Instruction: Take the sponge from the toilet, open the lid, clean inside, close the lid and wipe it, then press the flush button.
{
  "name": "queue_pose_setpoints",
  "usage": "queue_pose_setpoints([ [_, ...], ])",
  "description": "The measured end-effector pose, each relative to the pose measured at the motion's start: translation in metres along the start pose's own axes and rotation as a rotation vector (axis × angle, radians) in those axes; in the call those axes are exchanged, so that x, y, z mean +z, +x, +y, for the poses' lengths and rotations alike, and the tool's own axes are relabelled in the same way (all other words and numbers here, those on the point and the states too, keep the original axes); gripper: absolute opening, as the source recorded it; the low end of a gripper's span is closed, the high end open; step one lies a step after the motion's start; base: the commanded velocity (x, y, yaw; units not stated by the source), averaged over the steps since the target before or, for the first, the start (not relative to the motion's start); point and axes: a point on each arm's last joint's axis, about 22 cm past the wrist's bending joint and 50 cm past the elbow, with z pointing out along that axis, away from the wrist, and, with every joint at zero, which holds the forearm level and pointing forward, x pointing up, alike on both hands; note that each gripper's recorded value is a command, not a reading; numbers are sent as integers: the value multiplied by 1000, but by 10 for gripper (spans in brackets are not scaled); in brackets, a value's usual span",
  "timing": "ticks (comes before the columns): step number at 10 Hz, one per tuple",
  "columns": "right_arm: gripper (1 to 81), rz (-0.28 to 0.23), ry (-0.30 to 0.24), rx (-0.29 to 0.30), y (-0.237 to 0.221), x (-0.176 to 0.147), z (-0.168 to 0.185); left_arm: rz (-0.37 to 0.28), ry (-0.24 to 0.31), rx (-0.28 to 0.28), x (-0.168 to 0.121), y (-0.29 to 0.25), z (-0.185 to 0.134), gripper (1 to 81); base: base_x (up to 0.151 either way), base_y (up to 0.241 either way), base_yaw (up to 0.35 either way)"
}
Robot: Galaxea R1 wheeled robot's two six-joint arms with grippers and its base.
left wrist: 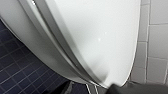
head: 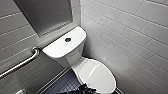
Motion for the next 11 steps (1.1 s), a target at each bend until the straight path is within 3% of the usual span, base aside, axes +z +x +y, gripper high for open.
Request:
queue_pose_setpoints([
  [2, 10, 0, 0, 0, 0, 0, 0, 32, -5, -15, 1, 8, 1, 811, 0, 0, 0],
  [11, 10, 11, 9, -8, 10, 4, -4, 50, -20, -55, 3, 15, 9, 811, 0, 0, 0],
])
